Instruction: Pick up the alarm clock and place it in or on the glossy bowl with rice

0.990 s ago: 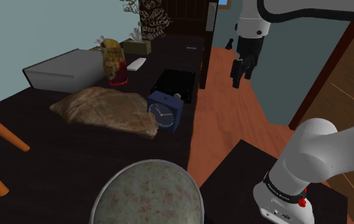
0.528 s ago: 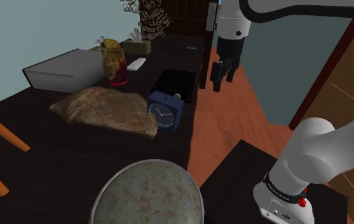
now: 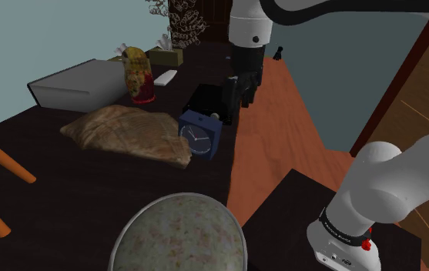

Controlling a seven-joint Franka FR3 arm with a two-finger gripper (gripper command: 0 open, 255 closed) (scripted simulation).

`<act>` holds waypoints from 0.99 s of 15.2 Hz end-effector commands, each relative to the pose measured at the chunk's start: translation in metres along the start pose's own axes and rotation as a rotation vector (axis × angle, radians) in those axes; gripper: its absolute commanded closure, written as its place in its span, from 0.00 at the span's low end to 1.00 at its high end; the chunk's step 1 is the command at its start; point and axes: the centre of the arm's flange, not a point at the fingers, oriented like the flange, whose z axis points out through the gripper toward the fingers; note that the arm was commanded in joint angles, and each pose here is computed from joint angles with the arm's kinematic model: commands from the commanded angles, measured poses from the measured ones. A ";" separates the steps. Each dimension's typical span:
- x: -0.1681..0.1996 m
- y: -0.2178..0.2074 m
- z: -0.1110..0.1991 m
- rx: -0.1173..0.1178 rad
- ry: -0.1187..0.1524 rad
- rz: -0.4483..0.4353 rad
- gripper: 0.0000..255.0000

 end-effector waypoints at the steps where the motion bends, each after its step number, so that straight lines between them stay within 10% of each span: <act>1: 0.008 -0.026 -0.001 0.006 0.009 -0.017 0.00; 15: 0.034 -0.103 0.026 0.023 0.038 -0.071 0.00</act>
